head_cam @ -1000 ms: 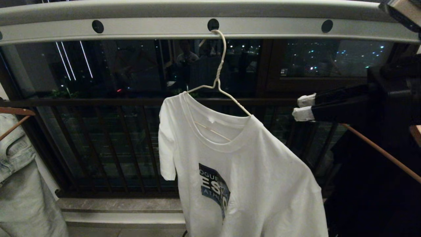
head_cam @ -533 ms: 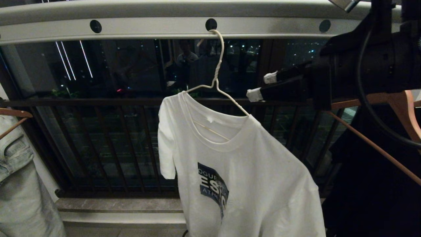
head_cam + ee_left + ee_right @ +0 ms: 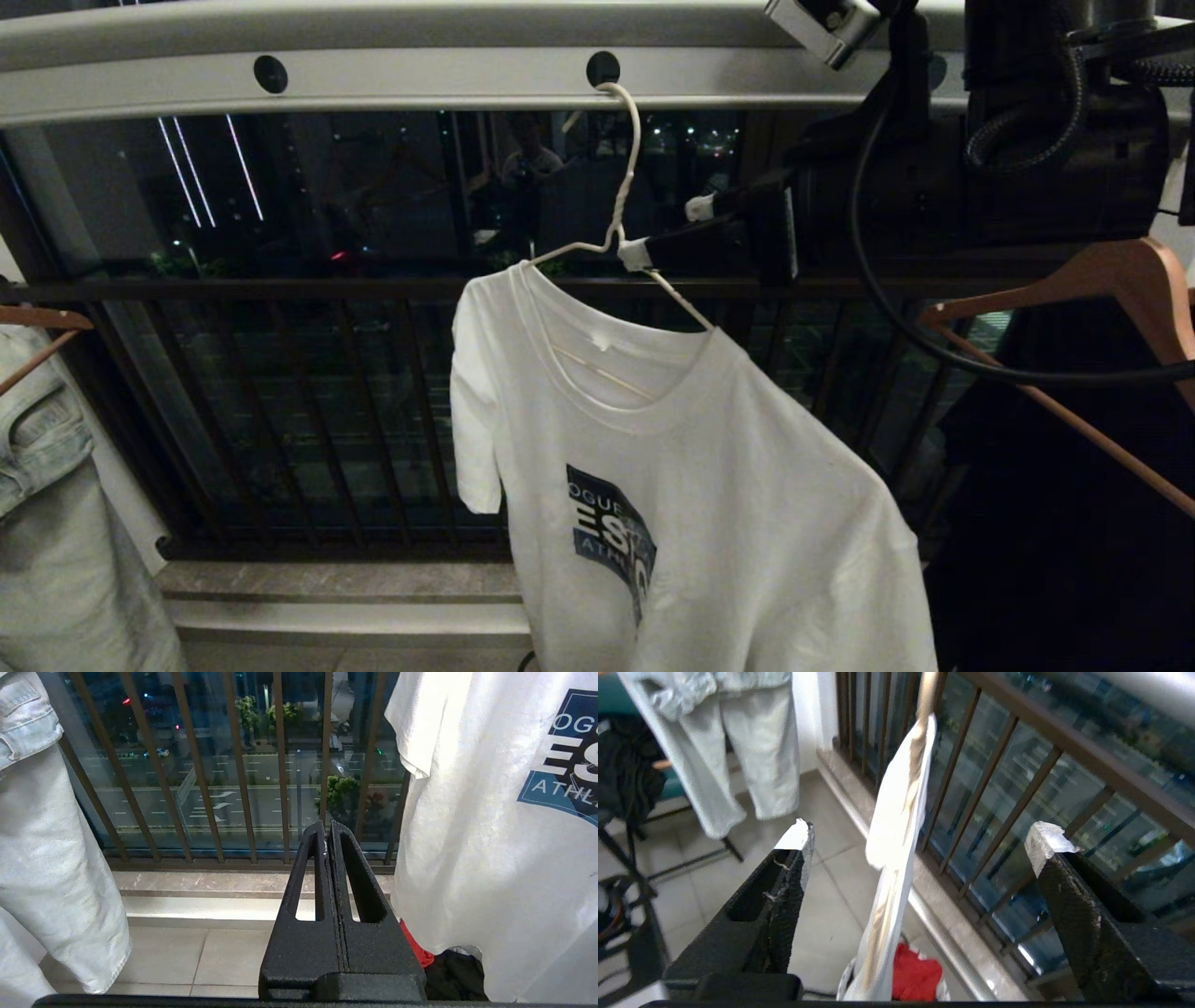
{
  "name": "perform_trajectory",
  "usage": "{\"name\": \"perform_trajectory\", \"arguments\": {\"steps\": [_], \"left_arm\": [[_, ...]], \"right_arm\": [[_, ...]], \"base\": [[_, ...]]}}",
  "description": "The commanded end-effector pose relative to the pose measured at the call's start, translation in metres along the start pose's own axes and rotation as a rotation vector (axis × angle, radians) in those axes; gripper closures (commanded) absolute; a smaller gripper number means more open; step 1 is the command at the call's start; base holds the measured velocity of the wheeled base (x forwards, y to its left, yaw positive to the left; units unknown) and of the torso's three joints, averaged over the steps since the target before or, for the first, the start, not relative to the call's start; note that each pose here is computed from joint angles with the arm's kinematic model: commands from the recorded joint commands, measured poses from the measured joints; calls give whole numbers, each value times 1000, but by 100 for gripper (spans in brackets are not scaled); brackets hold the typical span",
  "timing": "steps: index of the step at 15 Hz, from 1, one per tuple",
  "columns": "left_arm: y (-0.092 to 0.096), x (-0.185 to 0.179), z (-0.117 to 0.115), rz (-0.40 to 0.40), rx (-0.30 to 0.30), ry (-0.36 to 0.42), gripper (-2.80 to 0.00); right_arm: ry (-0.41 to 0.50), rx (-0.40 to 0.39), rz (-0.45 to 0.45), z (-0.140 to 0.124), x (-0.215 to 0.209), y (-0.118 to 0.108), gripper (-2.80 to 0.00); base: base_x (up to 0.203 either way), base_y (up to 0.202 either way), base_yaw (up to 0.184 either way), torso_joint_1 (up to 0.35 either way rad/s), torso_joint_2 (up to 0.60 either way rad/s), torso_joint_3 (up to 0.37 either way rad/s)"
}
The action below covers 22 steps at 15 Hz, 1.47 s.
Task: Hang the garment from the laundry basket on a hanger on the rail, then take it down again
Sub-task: Take the clothes off the clothes rack
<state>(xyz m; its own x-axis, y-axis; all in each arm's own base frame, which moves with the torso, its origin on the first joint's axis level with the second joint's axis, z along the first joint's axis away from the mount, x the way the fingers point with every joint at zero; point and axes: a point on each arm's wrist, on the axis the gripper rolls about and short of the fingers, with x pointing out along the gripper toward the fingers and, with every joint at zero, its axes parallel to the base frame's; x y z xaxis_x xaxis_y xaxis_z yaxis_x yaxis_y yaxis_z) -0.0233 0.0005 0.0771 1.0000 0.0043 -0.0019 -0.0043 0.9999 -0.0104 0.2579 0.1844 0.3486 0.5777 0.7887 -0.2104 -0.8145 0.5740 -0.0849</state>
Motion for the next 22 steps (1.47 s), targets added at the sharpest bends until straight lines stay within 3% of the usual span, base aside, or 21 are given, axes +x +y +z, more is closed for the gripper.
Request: {"name": "perform_trajectory", "arguments": {"steps": [1,22], "left_arm": [[0,0,0,0,0,0,0],[0,0,0,0,0,0,0]], "right_arm": [[9,4,5,-5,10,-2,-280],[-73,42,-18,-15,53,-11,-280]], "base": [[0,0,0,0,0,0],[0,0,0,0,0,0]]}}
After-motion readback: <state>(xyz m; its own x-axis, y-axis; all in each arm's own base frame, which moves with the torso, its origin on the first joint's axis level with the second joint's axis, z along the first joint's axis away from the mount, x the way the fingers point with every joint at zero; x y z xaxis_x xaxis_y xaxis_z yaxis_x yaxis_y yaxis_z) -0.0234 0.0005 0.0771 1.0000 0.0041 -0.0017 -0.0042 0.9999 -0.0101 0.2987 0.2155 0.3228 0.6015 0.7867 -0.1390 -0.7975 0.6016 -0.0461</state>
